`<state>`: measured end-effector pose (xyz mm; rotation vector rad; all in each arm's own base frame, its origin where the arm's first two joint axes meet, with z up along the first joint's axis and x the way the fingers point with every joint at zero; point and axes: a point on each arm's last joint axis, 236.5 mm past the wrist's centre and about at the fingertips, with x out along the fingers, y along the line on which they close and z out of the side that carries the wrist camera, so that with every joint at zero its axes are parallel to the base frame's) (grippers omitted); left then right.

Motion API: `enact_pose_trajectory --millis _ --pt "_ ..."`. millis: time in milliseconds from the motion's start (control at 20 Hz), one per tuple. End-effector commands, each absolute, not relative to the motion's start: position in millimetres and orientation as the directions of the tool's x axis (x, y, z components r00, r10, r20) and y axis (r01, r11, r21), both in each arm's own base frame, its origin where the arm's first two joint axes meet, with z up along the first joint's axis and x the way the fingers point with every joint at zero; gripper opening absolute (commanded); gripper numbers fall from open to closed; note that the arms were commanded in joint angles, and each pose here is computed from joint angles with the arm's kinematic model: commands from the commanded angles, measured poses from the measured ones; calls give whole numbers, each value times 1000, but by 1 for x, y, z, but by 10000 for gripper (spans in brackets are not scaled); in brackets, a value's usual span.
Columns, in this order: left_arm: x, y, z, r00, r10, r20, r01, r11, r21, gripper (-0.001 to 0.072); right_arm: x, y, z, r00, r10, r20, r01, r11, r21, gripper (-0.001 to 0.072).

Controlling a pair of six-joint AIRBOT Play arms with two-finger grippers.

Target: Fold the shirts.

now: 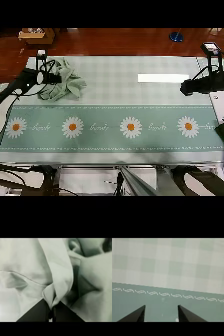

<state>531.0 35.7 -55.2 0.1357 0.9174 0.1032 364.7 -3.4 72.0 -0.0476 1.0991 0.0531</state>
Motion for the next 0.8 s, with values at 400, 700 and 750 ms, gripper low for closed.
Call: enact_pose_trajectory --millis 400,700,750 --pt "474 -34 374 963 49 -265 -24 995 96 29 347 -1 83 437 28 -899 -75 997 -6 478" --pt "319 -85 552 963 -192 189 193 981 14 29 330 0 129 549 24 -836 -73 997 -19 478" --pt "301 -88 562 950 -221 220 225 974 8 29 326 0 136 565 24 -824 -73 997 -21 478"
